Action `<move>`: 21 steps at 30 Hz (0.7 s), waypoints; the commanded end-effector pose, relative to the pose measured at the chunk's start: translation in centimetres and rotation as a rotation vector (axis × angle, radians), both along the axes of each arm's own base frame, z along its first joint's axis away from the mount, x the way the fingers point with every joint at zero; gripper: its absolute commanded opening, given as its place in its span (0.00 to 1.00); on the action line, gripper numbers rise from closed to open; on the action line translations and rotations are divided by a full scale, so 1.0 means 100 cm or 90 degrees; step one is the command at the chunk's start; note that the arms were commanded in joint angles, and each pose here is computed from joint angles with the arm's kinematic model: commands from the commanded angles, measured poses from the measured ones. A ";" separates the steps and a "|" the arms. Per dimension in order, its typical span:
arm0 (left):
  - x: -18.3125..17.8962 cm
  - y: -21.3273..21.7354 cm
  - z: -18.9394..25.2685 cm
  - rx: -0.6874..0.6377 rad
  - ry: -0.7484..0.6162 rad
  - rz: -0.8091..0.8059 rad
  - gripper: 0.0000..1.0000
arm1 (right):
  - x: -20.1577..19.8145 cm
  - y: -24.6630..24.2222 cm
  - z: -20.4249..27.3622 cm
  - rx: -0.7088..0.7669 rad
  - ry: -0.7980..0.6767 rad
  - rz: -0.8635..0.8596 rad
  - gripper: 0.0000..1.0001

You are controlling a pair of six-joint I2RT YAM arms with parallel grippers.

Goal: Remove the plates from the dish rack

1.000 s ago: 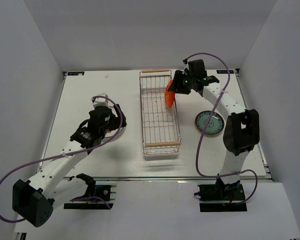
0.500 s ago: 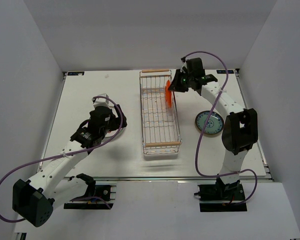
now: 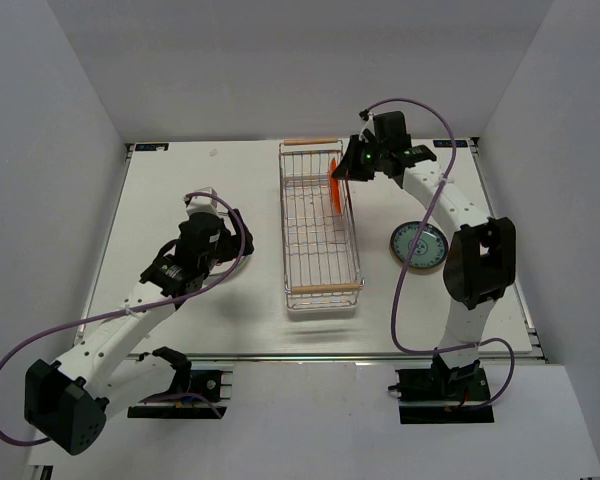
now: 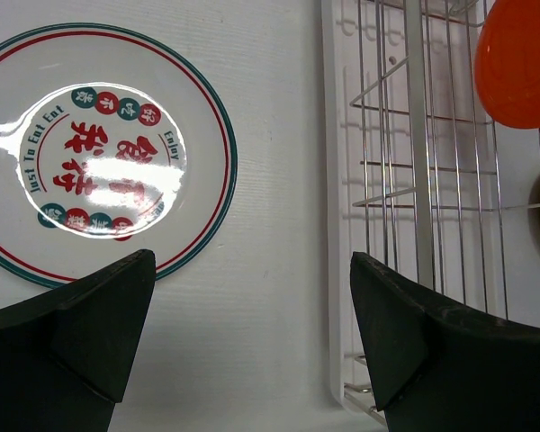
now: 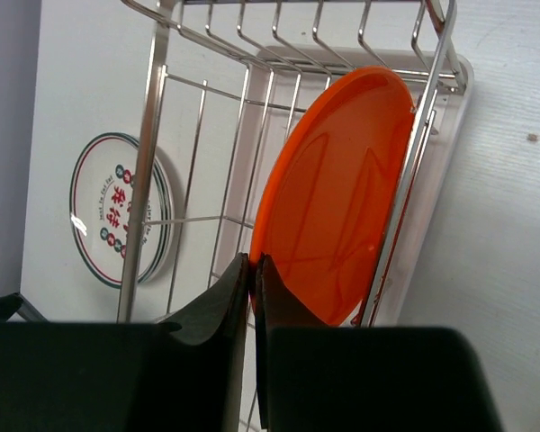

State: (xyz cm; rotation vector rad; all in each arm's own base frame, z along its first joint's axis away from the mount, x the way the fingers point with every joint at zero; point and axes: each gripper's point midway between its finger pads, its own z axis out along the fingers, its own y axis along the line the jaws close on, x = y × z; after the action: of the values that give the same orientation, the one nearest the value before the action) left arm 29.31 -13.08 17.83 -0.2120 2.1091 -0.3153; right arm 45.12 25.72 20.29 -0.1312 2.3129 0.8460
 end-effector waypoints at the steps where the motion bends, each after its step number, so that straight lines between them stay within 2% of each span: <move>1: -0.002 0.000 0.009 -0.011 -0.020 -0.003 0.98 | 0.000 0.006 0.062 0.039 -0.090 0.032 0.00; 12: -0.001 0.002 0.008 -0.006 -0.021 0.004 0.98 | -0.045 -0.003 0.158 0.082 -0.215 0.081 0.00; 17: -0.001 0.007 0.009 0.004 -0.018 0.018 0.98 | -0.058 -0.040 0.164 0.013 -0.234 0.002 0.00; 21: -0.001 0.011 0.011 0.005 -0.025 0.031 0.98 | -0.062 -0.096 0.144 -0.103 -0.224 -0.143 0.00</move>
State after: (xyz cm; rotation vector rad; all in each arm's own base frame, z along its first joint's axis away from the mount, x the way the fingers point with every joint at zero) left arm 29.37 -12.56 17.92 -0.2277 2.1001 -0.2882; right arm 38.92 20.76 36.01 -0.1985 1.9789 0.7306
